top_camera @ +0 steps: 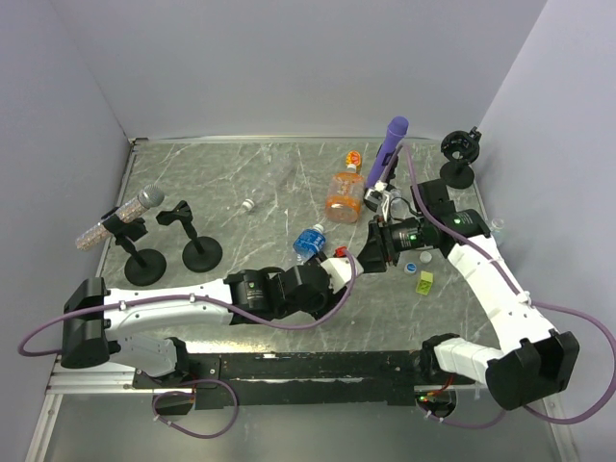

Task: Unscrew the bottle caps
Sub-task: Unscrew the bottle cap from the plastic bottle.

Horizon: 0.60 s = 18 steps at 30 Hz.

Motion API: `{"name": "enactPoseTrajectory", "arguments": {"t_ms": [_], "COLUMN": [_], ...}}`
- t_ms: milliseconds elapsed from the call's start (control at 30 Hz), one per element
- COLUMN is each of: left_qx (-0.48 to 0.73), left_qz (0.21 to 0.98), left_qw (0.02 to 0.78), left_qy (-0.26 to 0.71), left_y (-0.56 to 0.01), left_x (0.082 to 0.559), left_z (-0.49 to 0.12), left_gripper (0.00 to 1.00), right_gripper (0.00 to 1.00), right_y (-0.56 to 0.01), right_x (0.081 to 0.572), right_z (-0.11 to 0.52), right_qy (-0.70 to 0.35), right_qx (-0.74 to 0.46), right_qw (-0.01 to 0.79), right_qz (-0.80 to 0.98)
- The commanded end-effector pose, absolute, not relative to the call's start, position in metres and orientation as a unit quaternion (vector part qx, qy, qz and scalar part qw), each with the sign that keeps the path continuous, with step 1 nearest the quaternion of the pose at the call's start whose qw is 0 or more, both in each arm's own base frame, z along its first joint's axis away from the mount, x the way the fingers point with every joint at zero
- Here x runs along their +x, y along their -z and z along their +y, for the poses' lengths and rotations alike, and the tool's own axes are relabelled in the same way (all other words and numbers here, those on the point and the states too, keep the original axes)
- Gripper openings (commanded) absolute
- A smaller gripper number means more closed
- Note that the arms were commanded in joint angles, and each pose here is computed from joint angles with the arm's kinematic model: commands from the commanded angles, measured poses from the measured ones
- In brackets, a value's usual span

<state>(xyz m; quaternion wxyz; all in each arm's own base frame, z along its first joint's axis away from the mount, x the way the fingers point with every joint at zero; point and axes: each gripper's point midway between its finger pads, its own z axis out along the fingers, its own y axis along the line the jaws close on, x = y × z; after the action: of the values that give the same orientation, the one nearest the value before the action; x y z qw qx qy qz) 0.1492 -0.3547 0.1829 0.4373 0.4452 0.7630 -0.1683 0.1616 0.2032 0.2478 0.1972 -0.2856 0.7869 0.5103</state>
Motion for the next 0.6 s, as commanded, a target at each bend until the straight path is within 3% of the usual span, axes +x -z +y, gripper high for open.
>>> {"name": "enactPoseTrajectory", "arguments": {"t_ms": [0,100,200,433,567], "left_qx": [0.425,0.433,0.449,0.531,0.542], "left_qz": [0.753,0.749,0.733,0.63,0.611], "left_qw": [0.463,0.461,0.461,0.418,0.393], "left_qy": [0.195,0.195,0.221,0.383,0.422], "left_y": [-0.208,-0.207,-0.212,-0.234,-0.235], "left_x": [0.151,0.149,0.141,0.08,0.069], "left_z": [-0.37,-0.37,-0.37,-0.368,-0.36], "left_gripper": [0.24,0.24,0.24,0.27,0.28], "right_gripper": [0.45,0.22,0.12,0.09,0.09], "right_y": [-0.258,-0.262,-0.263,-0.278,-0.272], "right_x": [0.165,0.163,0.157,0.121,0.125], "right_z": [0.208,0.209,0.206,0.195,0.198], "right_qy": [-0.516,-0.518,-0.512,-0.448,-0.376], "right_qx": [-0.297,-0.313,-0.359,-0.608,-0.668], "right_qw": [0.208,0.219,0.236,0.368,0.439], "right_qz": [0.776,0.765,0.744,0.542,0.468]}}
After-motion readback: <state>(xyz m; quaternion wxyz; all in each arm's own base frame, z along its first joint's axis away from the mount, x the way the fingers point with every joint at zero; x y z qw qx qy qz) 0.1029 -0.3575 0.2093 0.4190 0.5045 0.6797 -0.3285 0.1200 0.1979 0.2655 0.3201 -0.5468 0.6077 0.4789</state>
